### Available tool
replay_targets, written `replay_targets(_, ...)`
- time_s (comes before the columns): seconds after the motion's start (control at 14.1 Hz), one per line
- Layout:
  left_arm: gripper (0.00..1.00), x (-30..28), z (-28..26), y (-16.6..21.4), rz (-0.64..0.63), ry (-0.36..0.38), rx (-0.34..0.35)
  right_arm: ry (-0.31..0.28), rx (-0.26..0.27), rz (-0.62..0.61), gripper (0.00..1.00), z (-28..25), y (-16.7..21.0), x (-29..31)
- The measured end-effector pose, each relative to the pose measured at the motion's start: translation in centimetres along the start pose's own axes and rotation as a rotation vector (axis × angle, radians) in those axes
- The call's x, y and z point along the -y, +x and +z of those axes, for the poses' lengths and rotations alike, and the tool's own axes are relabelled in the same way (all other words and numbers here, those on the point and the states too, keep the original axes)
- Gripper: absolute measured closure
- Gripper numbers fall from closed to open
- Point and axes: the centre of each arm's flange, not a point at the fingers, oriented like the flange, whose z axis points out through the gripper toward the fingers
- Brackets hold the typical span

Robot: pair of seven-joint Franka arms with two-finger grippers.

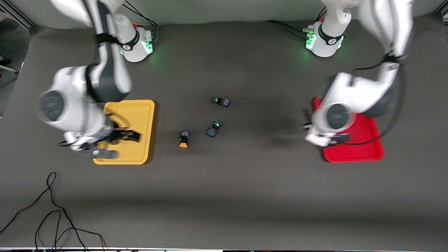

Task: Place red and yellow buttons in trays
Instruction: 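Drop the red button in the red tray while the right gripper carries its button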

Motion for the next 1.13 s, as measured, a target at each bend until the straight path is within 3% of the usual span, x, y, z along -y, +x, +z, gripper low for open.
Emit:
replay_targets(0.14,0.67,5.4,3.2,1.6,0.078,0.001,-0.059,0.03,-0.018,-0.012,0.0,1.5,-1.6,5.3)
replay_targets(0.28,0.67,7.7,6.8,2.3,0.16,-0.053,-0.14,0.067,-0.007,-0.016,0.0,4.8,-2.6,8.4)
replay_targets(0.49,0.67,10.1,11.4,2.2,0.25,-0.138,-0.261,0.032,-0.048,-0.006,0.0,11.6,-2.9,9.5)
replay_targets(0.71,0.67,11.0,13.4,1.8,0.268,-0.158,-0.272,0.015,-0.05,-0.002,0.0,17.2,-4.6,10.1)
replay_targets(0.78,0.63,10.8,13.3,1.8,0.272,-0.158,-0.274,0.025,-0.046,0.011,0.0,18.8,-5.1,10.5)
replay_targets(0.92,0.42,10.4,13.0,1.7,0.279,-0.158,-0.275,0.023,-0.046,0.024,0.0,21.4,-5.6,10.9)
replay_targets(1.13,0.12,11.1,10.4,1.7,0.281,-0.105,-0.206,-0.006,-0.046,0.025,0.0,23.3,-5.7,10.6)
